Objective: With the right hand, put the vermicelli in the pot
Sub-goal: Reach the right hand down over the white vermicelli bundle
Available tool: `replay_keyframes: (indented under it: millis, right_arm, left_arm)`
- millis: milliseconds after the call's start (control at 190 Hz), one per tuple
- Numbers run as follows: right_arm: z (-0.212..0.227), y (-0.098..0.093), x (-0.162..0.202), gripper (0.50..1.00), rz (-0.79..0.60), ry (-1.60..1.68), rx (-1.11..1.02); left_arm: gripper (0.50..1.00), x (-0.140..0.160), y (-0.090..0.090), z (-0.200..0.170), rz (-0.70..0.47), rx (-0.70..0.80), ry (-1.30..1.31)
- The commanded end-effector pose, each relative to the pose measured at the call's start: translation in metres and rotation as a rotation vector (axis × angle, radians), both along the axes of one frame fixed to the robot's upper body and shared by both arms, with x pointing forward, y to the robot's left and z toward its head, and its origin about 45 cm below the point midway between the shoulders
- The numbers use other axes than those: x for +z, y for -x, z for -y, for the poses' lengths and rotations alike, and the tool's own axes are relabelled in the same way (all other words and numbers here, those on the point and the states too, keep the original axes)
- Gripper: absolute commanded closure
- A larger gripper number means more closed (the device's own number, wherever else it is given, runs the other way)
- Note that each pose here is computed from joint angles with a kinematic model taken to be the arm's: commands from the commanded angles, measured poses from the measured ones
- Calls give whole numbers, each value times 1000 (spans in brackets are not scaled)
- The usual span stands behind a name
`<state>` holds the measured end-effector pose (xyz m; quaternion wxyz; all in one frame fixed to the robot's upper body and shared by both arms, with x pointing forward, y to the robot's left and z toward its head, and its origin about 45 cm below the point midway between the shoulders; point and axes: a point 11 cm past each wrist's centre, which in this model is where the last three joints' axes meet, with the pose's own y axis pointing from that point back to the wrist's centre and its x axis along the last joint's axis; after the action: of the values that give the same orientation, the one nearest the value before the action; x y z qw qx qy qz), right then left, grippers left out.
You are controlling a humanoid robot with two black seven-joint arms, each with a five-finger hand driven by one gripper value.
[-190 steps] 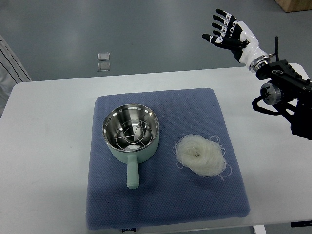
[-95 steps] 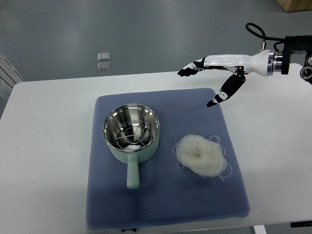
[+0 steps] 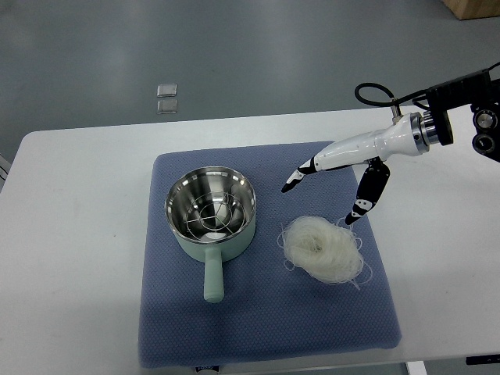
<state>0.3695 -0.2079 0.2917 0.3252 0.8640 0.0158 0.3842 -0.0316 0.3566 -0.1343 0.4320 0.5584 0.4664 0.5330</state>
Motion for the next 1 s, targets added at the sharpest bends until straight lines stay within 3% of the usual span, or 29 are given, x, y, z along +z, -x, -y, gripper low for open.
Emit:
replay_keyframes:
  millis: [0, 373, 993]
  right_arm:
    - [8, 4, -15, 587, 3, 1, -20]
    - [56, 26, -67, 587, -13, -28, -161]
    - [19, 42, -98, 589, -50, -116, -116]
  left_arm:
    - [500, 0, 0, 0, -1, 0, 0]
    - [500, 0, -1, 0, 1, 0, 0]
    - [500, 0, -1, 0, 1, 0, 0]
